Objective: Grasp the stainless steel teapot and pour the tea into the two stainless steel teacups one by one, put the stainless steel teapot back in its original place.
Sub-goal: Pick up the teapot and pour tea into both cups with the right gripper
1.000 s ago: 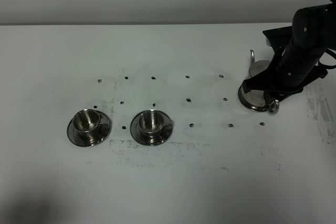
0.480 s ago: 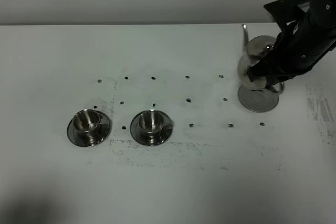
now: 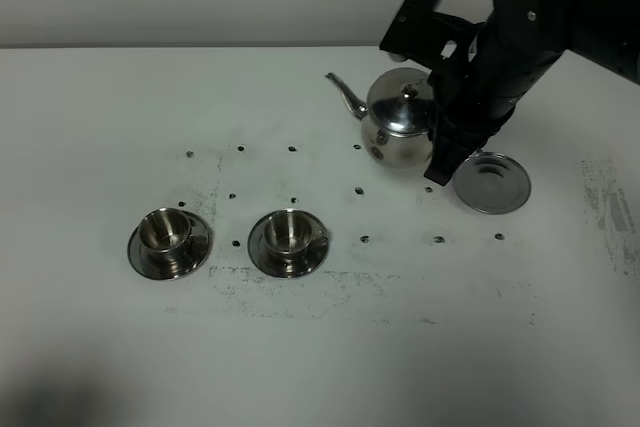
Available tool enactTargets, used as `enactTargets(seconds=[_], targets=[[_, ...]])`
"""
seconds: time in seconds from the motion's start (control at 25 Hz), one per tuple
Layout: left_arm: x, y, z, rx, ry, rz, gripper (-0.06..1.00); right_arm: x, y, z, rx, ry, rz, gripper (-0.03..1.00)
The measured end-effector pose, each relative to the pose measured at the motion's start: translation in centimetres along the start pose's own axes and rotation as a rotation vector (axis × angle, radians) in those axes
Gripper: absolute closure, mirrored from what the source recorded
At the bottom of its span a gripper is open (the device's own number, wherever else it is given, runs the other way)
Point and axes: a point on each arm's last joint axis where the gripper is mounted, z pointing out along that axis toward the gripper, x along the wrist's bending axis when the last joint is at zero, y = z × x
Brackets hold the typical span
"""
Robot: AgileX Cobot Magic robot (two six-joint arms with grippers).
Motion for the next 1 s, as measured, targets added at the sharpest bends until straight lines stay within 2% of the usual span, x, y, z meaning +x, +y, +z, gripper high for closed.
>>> enactTargets(seconds=[0.2, 0.56, 0.8, 1.0], targets=[[0.0, 0.0, 0.0, 0.000, 0.001, 0.000, 0.36, 1.5, 3.9, 0.4, -0.012, 0.003, -0.220, 0.79], [0.0, 0.0, 0.0, 0.000, 0.001, 0.000, 0.36, 3.8, 9.9, 1.3, -0.062, -0.086, -0.591, 0.79], [0.0, 0.0, 0.0, 0.000, 0.001, 0.000, 0.36, 5.9, 12.4, 3.0, -0.066, -0.115, -0.776, 0.79], [0.0, 0.0, 0.0, 0.000, 0.001, 0.000, 0.36, 7.0, 13.5, 4.3, -0.042, -0.184, -0.908, 0.79]])
